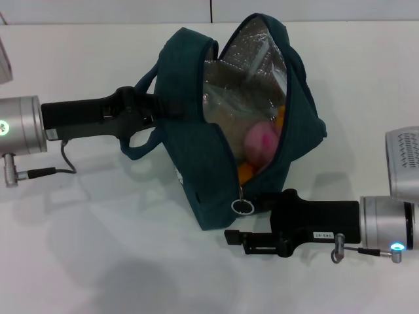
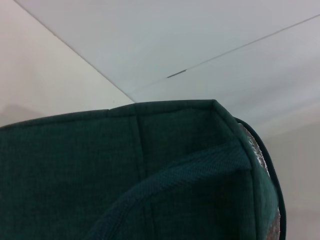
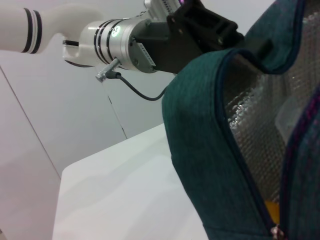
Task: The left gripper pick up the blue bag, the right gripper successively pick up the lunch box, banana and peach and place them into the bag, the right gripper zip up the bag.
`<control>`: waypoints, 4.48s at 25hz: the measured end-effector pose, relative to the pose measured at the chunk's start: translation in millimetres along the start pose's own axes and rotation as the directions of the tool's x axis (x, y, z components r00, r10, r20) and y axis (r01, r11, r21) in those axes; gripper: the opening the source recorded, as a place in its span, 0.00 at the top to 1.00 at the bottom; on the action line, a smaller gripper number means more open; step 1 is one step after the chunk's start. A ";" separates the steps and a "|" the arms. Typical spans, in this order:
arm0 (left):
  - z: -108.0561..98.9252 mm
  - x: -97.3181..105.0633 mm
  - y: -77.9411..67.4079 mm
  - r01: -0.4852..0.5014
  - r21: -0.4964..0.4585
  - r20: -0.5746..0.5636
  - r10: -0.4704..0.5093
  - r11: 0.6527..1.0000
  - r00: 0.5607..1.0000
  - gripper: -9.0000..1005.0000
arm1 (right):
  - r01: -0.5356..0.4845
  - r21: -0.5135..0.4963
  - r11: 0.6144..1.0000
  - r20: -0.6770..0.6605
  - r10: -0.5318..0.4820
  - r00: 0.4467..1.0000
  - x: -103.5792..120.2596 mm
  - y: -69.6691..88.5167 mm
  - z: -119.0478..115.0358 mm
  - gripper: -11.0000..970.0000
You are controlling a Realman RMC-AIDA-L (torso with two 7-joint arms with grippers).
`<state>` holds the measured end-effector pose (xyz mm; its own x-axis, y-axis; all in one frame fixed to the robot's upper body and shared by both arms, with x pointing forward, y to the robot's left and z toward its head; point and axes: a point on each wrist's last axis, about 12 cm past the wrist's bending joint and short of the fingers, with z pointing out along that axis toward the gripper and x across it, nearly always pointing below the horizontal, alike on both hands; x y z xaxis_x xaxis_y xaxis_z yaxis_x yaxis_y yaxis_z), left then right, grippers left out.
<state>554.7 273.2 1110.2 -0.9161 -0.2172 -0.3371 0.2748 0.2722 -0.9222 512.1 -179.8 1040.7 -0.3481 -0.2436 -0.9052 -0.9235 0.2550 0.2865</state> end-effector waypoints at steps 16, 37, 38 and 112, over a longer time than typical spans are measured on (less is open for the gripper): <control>-1.5 1.7 0.3 0.008 0.004 -0.001 -0.008 1.000 1.000 0.93 | -0.005 0.043 0.999 0.006 0.005 1.000 8.7 -1.0 -6.8 0.52; -1.1 3.8 0.5 0.011 0.009 -0.005 -0.011 1.000 1.000 0.93 | -0.016 0.056 0.998 0.059 0.012 0.998 10.5 1.2 -13.6 0.71; -1.1 3.8 0.5 0.011 0.009 -0.005 -0.011 1.000 1.000 0.93 | -0.018 0.056 0.998 0.058 0.014 0.998 10.8 1.2 -13.7 0.72; -71.9 46.6 19.1 -0.374 -0.065 0.308 0.375 0.925 0.874 0.11 | 0.296 0.045 0.954 0.394 -0.290 0.872 -112.7 -14.6 -2.0 0.98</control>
<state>496.2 335.6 1090.5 -0.6081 -0.3764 -0.6989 0.5780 0.3936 -0.7149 564.5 -157.9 1139.1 0.0272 0.0821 -0.9963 -0.9770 0.2132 -0.0091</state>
